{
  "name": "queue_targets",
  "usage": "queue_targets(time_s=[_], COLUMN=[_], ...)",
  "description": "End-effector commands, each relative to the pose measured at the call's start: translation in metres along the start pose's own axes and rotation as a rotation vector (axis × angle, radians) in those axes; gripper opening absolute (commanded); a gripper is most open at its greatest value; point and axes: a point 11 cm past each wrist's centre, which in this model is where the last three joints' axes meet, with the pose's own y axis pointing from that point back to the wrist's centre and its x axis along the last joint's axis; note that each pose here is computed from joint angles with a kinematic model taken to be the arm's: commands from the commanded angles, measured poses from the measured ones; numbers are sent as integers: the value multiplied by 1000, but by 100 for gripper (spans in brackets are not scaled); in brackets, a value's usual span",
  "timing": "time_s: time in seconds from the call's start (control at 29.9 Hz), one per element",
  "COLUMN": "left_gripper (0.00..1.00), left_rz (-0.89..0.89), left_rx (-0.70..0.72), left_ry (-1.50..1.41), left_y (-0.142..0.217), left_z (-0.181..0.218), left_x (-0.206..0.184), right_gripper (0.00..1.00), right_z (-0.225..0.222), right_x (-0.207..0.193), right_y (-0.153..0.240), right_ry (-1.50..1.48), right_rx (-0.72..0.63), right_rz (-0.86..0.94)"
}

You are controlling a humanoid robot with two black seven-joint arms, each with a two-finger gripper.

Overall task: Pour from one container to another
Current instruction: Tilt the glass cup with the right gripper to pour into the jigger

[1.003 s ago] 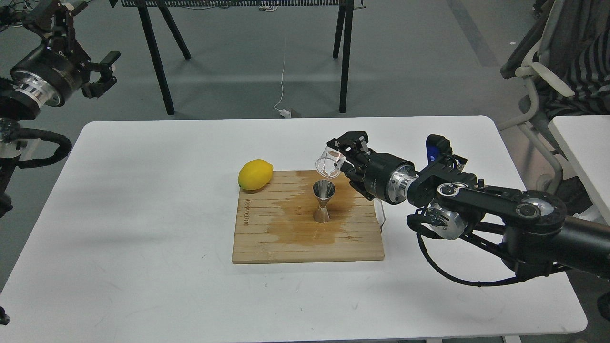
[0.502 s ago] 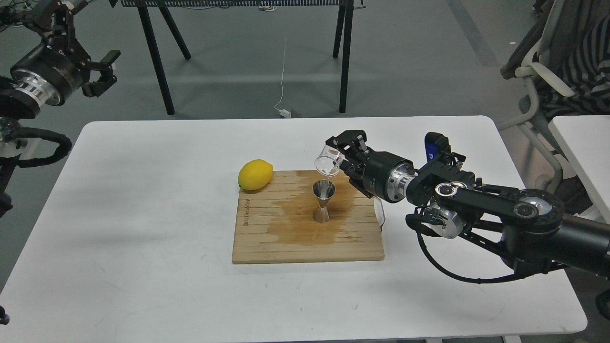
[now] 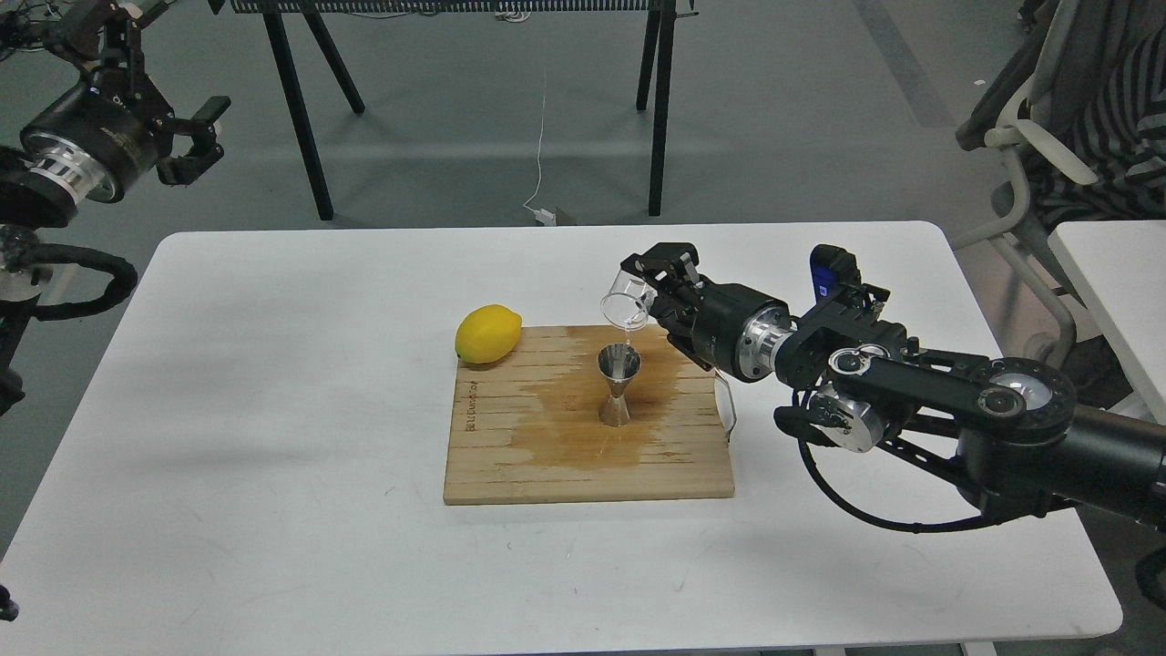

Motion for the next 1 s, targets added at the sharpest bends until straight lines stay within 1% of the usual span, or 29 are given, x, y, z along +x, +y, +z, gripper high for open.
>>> queue_targets(time_s=[0.0, 0.13, 0.97], left_gripper=[100, 100, 100], left_rz=[1, 1, -3], left_rx=[-2, -2, -8], left_ry=[0, 0, -3], left_y=[0, 0, -2], left_z=[1, 1, 5], left_x=[1, 1, -1], right_gripper=[12, 12, 13], right_z=[0, 0, -3], right_x=[-6, -12, -10], right_y=[-2, -5, -6], right_ry=[25, 39, 117], right_rx=[-7, -11, 10], right_rz=[-16, -32, -26])
